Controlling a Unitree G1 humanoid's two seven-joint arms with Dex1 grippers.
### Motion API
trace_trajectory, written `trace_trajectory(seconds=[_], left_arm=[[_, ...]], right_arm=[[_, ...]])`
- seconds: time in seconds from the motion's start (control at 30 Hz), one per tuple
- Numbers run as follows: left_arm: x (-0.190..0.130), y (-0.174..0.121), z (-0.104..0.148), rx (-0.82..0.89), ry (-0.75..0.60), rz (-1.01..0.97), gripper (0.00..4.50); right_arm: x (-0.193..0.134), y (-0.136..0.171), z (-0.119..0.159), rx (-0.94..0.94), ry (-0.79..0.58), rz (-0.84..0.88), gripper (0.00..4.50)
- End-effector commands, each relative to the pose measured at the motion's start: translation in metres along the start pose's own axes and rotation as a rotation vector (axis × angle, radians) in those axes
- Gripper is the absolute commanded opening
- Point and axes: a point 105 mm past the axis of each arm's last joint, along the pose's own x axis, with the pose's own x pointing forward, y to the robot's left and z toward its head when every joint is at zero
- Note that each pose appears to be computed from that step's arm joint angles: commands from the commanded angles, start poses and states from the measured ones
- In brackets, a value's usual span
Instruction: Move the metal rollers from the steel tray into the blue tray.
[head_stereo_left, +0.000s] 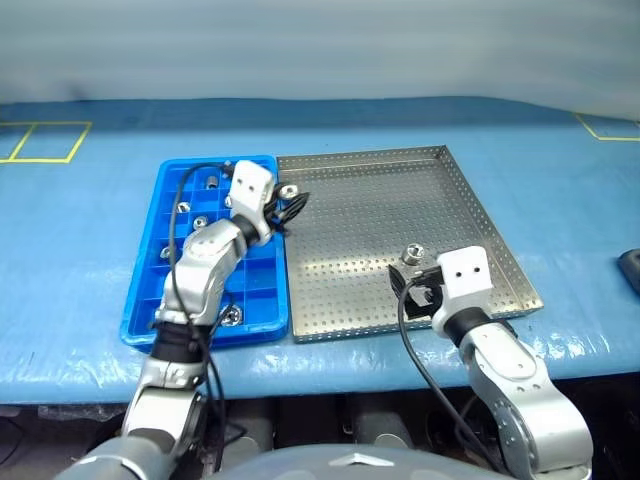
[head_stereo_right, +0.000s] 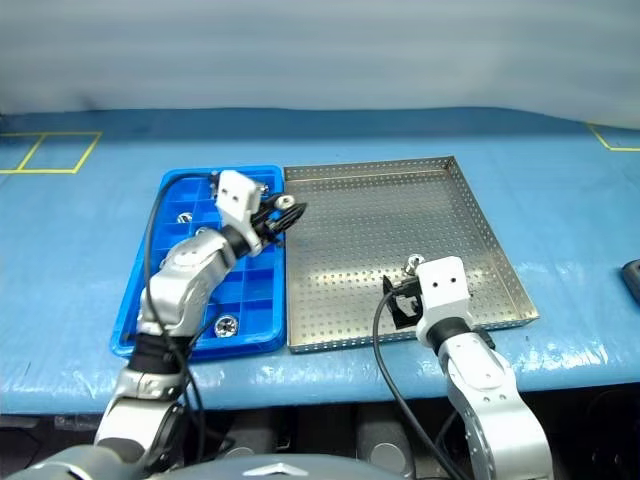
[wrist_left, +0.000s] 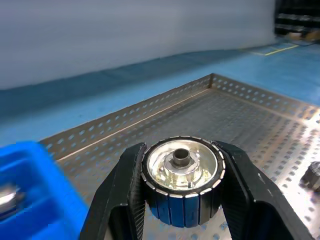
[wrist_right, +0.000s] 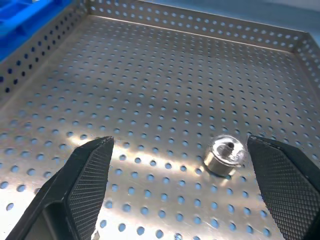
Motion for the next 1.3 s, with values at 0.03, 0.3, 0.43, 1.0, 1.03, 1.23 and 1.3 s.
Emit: trace_trajectory(seconds=[0.03,0.3,0.43,1.0,1.03,1.23,1.3], left_arm=[[-0.016,0.012,0.019,0.075,-0.052,0.115,1.71],[-0.034,0.025,-0.013,0.075,0.058,0.205,1.71],[-0.038,0.023,-0.029,0.065,0.119,0.203,1.71],[-0.025,0.003,-0.001,0.035,0.047,0.049,4.48],[-0.02,-0.007,0.006,0.025,0.022,-0.012,4.48],[0.001,-0.071,0.028,-0.03,-0.031,-0.342,4.48],[0.012,-0.094,0.03,-0.068,-0.021,-0.425,4.48]], right_arm=[[0.003,0.006,0.013,-0.008,-0.058,0.034,4.5],[0.01,0.015,0.018,-0.028,-0.081,0.101,4.5],[0.009,0.014,0.018,-0.026,-0.08,0.097,4.5],[-0.013,-0.016,0.007,-0.004,-0.042,-0.03,4.5],[-0.017,-0.021,0.005,-0.006,-0.036,-0.054,4.5],[-0.038,-0.041,-0.003,-0.024,0.002,-0.141,4.5],[-0.046,-0.049,-0.006,-0.034,0.023,-0.194,4.5]])
